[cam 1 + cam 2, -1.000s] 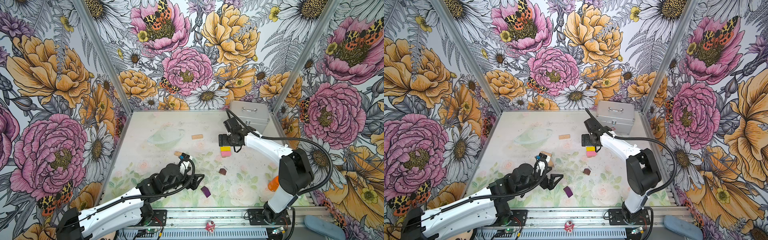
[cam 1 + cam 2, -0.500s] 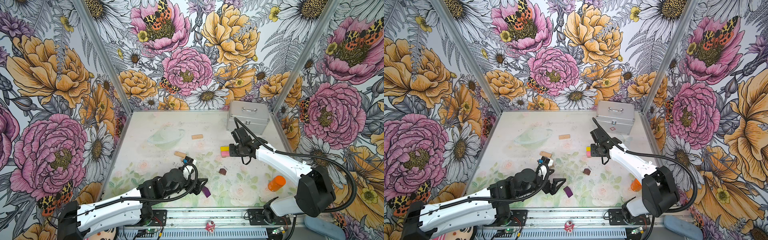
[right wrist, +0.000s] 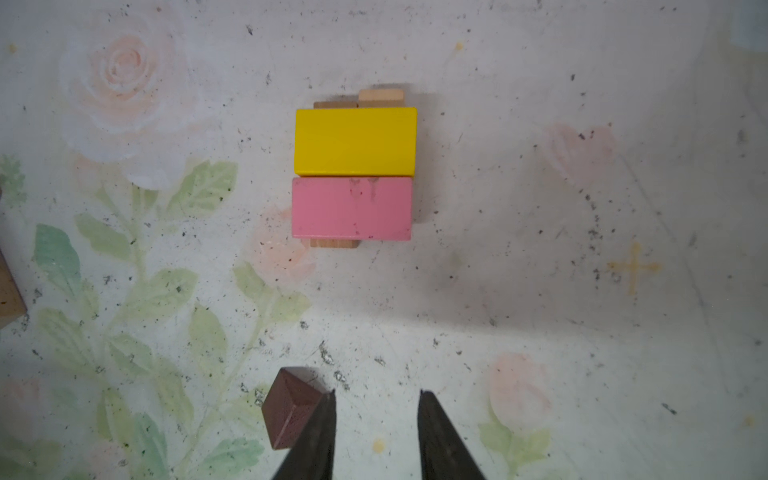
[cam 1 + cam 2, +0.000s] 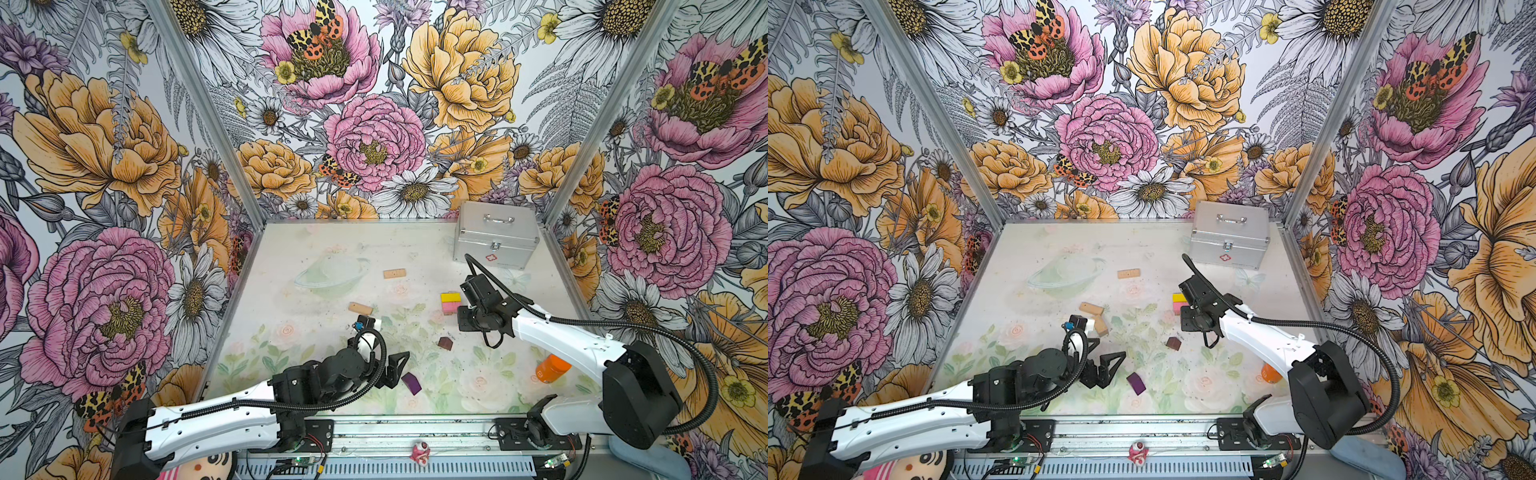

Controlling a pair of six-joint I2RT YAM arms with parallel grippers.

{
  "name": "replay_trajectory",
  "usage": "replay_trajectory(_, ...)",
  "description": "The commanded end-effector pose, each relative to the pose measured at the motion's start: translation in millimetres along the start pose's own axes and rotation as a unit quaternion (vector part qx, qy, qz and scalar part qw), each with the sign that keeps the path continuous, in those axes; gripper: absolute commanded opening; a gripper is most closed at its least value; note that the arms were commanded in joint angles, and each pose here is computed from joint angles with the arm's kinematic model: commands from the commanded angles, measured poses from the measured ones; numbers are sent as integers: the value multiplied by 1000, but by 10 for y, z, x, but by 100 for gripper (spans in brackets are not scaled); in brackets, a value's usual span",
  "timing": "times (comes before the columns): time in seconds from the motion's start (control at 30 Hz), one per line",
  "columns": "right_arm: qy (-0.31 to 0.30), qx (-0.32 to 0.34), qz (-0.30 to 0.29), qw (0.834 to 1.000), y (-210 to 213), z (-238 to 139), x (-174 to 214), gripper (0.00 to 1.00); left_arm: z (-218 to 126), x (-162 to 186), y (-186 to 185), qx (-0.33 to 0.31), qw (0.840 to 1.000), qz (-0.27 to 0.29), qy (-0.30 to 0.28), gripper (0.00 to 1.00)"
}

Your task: Build the wood block tower

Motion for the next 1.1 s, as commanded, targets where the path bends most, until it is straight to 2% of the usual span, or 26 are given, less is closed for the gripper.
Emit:
replay_trajectory(0.0, -10, -15, 4, 1000, 115, 106, -112, 35, -23, 6, 127, -31, 999, -3, -10, 99)
replay_trajectory(0.13, -6, -24, 0, 1000, 198, 143, -174, 36, -25, -4, 202, -52, 999, 0, -8, 99)
replay_trajectory(0.53, -42, -51, -19, 998, 431, -129, -474, 51, -7, -119, 584, -112, 993, -45, -19, 99)
replay_trajectory(0.67, -47, -58, -25, 997, 504, -155, -550, 59, -11, -134, 686, -125, 990, -57, -19, 99)
replay_trajectory(1.07, -44, -85, -85, 992, 822, -89, -834, 70, -44, -158, 768, -135, 988, -66, -28, 99)
Point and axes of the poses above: each gripper's point midway between its finger pads, its own z axis out along the fingers, its own y axis along the line the jaws close on, x = y × z, the point moved 1 cm from there along -z, back along the fingers, and after that the axes turned 4 degrees about z, right-handed, at the moved point
